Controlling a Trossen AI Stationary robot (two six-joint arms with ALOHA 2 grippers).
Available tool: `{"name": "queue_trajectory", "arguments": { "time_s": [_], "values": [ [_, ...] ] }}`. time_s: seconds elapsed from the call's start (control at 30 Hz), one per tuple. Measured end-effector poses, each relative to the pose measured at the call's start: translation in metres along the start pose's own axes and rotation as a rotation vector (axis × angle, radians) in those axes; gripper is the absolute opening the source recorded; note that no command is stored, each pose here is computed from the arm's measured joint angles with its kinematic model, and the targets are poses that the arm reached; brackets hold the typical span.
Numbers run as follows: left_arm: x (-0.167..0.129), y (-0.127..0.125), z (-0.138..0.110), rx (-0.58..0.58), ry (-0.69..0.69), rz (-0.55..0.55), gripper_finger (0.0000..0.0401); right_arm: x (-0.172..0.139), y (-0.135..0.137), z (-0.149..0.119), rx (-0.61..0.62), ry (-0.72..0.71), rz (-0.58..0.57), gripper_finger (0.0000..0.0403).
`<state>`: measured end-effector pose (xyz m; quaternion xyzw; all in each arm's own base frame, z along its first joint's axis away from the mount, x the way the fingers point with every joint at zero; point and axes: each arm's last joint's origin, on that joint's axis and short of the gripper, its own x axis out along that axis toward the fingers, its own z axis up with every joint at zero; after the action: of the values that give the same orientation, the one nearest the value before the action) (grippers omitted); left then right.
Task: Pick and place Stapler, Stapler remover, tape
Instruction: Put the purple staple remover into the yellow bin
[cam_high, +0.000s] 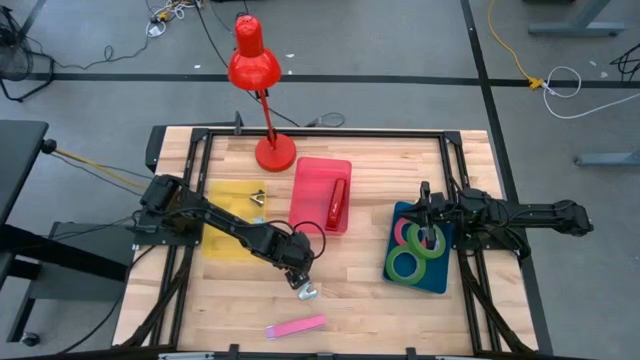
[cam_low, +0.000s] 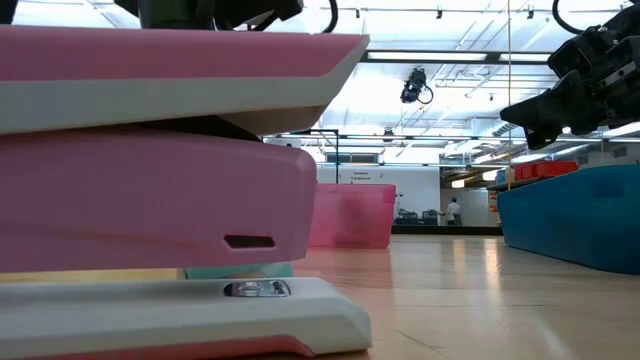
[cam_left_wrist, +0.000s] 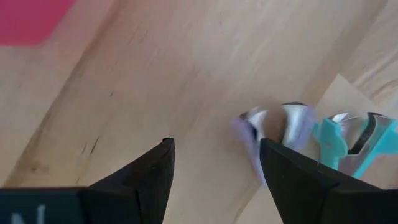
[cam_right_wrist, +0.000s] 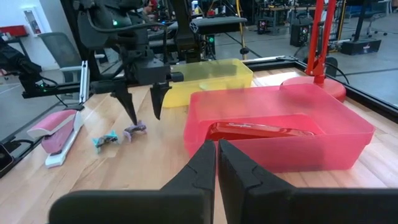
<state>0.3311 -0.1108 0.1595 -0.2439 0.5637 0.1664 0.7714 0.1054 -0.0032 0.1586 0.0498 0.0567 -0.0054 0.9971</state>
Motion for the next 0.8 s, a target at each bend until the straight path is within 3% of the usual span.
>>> {"name": "queue_trajectory", "arguments": {
  "time_s": [0.4, 0.8],
  "values": [
    [0.0011, -0.0011, 0.0007, 0.004, -0.005, -0.010, 0.0230, 0.0000, 0.0000, 0.0000, 0.000, 0.000, 0.000, 0.0021],
    [0.0011, -0.0017, -0.0001, 0.007, 0.021, -0.030, 0.0134, 0.0000, 0.0000, 0.0000, 0.000, 0.000, 0.000, 0.0021]
  ]
}}
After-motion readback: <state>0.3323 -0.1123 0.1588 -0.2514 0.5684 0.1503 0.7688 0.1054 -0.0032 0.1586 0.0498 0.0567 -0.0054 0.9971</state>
